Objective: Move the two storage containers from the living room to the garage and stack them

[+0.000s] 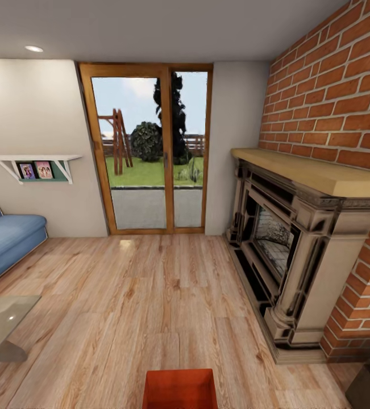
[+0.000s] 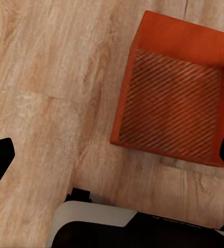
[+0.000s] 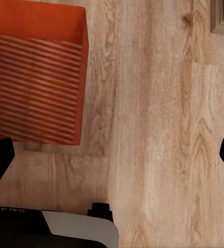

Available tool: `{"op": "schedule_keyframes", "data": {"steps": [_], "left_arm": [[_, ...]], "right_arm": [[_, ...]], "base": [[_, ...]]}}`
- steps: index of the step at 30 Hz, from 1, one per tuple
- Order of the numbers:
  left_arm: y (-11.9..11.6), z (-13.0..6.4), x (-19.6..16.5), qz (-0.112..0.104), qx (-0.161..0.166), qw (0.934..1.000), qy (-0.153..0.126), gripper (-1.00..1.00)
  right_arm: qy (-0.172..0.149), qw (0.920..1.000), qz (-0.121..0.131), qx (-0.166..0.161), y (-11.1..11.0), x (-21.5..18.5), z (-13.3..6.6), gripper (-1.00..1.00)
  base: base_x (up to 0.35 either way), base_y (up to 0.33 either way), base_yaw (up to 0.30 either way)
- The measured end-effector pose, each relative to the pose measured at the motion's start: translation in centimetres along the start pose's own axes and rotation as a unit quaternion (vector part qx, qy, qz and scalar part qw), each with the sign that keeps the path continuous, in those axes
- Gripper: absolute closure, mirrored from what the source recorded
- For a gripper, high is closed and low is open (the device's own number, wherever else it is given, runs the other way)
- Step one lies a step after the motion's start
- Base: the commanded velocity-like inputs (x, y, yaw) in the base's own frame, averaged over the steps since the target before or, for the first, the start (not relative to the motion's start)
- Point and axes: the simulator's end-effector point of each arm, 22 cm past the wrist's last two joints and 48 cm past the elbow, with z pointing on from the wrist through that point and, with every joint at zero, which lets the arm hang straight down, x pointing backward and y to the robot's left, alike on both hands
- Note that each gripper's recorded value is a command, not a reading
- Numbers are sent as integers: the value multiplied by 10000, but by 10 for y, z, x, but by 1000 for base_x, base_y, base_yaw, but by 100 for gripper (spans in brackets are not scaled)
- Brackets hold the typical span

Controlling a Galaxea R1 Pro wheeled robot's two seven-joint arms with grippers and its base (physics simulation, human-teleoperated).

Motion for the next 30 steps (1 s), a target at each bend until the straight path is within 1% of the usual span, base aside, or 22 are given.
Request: {"op": "schedule_keyframes", "data": {"steps": [4,7,10,11,13,14,15,16,17,18,19,21,22,23,25,27,28,30], "left_arm": [[-8,0,5,-10,48,10000,49,-100],[-24,0,11,-24,144,9998,106,-100],[-27,3,3,-6,168,9999,29,-100],[-27,10,-24,18,185,9998,-119,-100],[-28,16,-46,26,196,9997,-111,-100],[-29,20,-68,16,204,9998,-89,-100],[-30,22,-84,15,213,9997,-111,-100],[-31,22,-92,16,217,9997,-126,-100],[-35,22,-124,14,252,9995,-186,-100],[-42,17,-176,23,302,9981,-530,-100],[-45,14,-188,27,322,9978,-579,-100],[-53,8,-214,15,376,9970,-673,-100],[-55,7,-220,12,389,9969,-682,-100],[-61,5,-234,2,432,9966,-698,-100],[-68,4,-247,-5,465,9966,-680,-100],[-72,5,-257,-13,452,9973,-586,-100],[-74,8,-252,-10,400,9983,-434,-100],[-77,10,-246,48,395,9986,-356,-100]], "right_arm": [[34,10000,-19,-6,0,3,1,-100],[47,10000,-27,16,0,4,1,-100],[-17,10000,-33,22,0,-2,3,-100],[-368,9993,-21,18,-1,-37,6,-100],[-665,9978,11,13,-1,-67,7,-100],[-871,9962,27,14,-1,-89,7,-100],[-1003,9949,37,14,-1,-103,7,-100],[-1065,9943,43,15,-1,-110,7,-100],[-1281,9917,55,24,-2,-148,5,-100],[-1349,9908,65,32,-4,-179,4,-100],[-1348,9908,90,32,-5,-192,3,-100],[-1412,9897,239,21,-7,-221,0,-100],[-1423,9894,293,15,-8,-227,-1,-100],[-1445,9885,434,-10,-9,-241,-3,-100],[-1429,9883,532,-29,-10,-250,-3,-100],[-1407,9882,602,-32,-13,-256,-3,-100],[-1393,9881,652,-32,-16,-259,-3,-100],[-1360,9885,662,-44,-15,-257,-1,-100]], "base": [[0,0,0],[0,0,36],[0,0,90],[0,0,110],[0,0,112],[0,0,113],[0,0,114],[0,0,110],[0,0,108],[0,0,107],[0,0,107],[0,0,107],[0,0,106],[0,0,106],[0,0,106],[0,0,106],[0,0,106],[0,0,106]]}}
